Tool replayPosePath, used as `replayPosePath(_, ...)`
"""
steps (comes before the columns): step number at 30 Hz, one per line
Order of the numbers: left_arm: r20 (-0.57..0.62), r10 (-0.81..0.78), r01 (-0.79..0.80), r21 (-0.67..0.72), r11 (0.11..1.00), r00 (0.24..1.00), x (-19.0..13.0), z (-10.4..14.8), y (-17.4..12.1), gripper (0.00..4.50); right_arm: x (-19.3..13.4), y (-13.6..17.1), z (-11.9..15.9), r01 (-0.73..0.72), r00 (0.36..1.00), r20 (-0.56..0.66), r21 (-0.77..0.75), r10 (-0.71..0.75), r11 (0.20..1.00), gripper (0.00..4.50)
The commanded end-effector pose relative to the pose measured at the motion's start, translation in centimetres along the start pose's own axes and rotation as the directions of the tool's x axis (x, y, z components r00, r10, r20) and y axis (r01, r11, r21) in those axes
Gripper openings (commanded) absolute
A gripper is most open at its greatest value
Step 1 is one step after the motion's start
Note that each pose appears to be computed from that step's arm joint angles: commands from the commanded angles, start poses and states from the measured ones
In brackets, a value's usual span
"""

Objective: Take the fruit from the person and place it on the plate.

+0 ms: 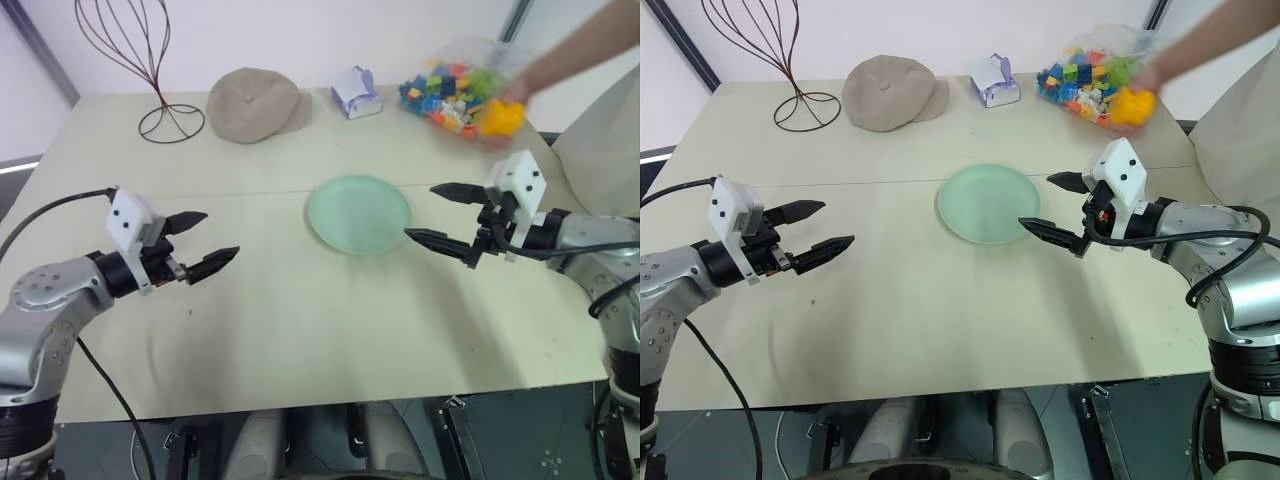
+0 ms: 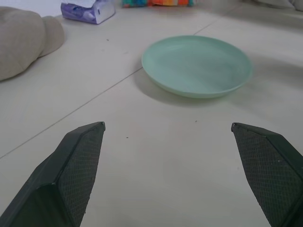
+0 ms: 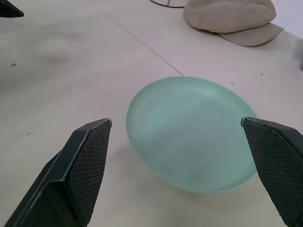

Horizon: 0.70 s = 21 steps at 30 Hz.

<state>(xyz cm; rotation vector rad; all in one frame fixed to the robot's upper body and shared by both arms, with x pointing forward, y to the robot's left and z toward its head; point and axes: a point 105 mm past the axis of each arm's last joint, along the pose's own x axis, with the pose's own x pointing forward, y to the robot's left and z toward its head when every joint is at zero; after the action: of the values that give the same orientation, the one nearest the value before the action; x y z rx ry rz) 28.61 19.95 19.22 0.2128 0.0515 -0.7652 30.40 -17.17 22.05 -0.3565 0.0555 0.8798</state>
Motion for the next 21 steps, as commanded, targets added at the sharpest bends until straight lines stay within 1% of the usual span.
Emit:
replayPosePath(1,0.026,0.002,-0.003,0.033,0.999,1.000,-0.1,0.9,0.1,4.50,-0.3,0.1,1.2,0.007,1.000,0.031,-0.041,-0.006,0.999,4.49)
replayPosePath(5,0.027,0.006,-0.007,0.036,0.999,1.000,-0.1,1.0,0.2,4.50,-0.1,0.2,1.3,0.005,0.999,0.038,-0.040,-0.004,0.999,4.49)
replayPosePath(8,0.053,0.047,-0.050,0.057,0.997,0.997,-0.1,1.4,0.8,4.50,0.0,0.2,1.4,0.005,0.999,0.043,-0.039,-0.003,0.999,4.49)
replayPosePath(11,0.143,0.175,-0.190,0.095,0.977,0.974,-0.2,2.8,2.5,4.50,0.2,0.3,1.4,0.000,0.999,0.047,-0.039,0.002,0.999,4.49)
replayPosePath(14,0.217,0.281,-0.314,0.136,0.940,0.935,-0.1,3.6,3.5,4.50,0.4,0.3,1.4,-0.003,0.999,0.052,-0.039,0.005,0.999,4.49)
replayPosePath(21,0.321,0.400,-0.487,0.264,0.833,0.858,0.1,4.4,4.1,4.50,0.7,0.4,1.5,-0.015,0.998,0.055,-0.041,0.017,0.999,4.49)
